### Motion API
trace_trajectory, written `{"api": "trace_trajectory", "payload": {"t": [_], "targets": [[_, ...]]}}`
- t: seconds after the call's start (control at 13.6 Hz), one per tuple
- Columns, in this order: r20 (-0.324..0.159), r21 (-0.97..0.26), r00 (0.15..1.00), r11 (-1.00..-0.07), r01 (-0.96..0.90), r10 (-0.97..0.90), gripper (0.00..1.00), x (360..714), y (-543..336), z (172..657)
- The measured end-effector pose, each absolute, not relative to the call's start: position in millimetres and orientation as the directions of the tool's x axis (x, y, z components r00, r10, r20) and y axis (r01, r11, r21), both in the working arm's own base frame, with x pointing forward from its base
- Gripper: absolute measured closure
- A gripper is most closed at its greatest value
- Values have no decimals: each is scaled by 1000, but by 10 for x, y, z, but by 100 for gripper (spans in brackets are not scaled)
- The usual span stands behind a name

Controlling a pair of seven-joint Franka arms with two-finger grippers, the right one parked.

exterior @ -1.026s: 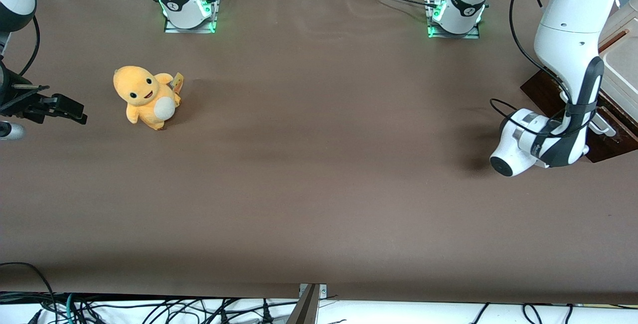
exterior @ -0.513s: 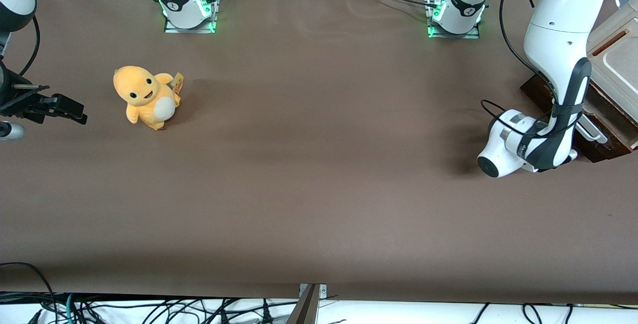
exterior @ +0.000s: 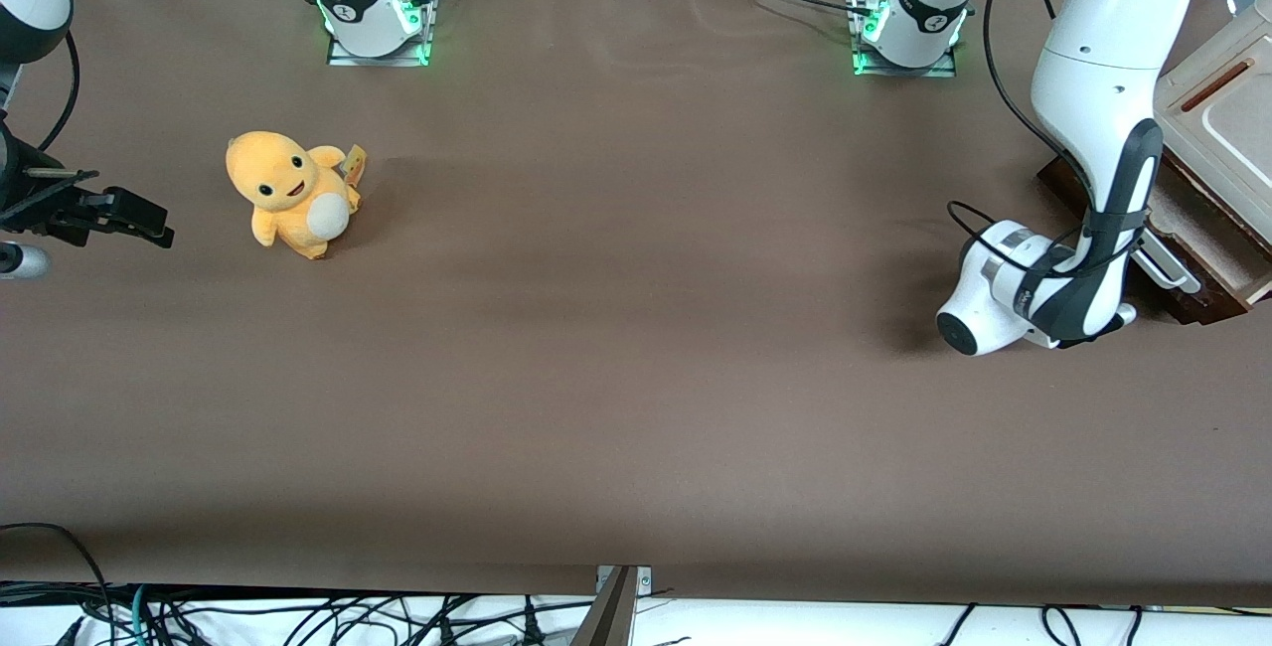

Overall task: Open lower drawer with left arm only
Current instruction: 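Pull the gripped handle outward to slide the lower drawer open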

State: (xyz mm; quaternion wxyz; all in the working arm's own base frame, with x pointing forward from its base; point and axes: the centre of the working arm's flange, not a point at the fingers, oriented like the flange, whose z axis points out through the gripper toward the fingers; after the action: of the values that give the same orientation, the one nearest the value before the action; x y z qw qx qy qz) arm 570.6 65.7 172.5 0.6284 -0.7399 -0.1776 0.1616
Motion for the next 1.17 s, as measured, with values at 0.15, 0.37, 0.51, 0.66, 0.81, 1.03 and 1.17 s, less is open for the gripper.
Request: {"api": "trace_trajectory", "payload": {"t": [0.15, 0.37, 0.51, 0.66, 0.81, 1.03, 1.17], "targets": [[-11, -987, 890, -148, 63, 456, 81, 5730, 593, 1740], [-7, -986, 890, -149, 68, 455, 81, 5749, 582, 1753], [-7, -986, 891, -149, 68, 454, 81, 5750, 579, 1751], [-8, -987, 891, -149, 67, 454, 81, 5748, 578, 1746], [-9, -987, 891, -149, 66, 454, 81, 5748, 577, 1742], [-10, -987, 891, -149, 64, 454, 81, 5744, 576, 1725], [-10, -987, 891, -147, 64, 454, 81, 5743, 574, 1699]]}}
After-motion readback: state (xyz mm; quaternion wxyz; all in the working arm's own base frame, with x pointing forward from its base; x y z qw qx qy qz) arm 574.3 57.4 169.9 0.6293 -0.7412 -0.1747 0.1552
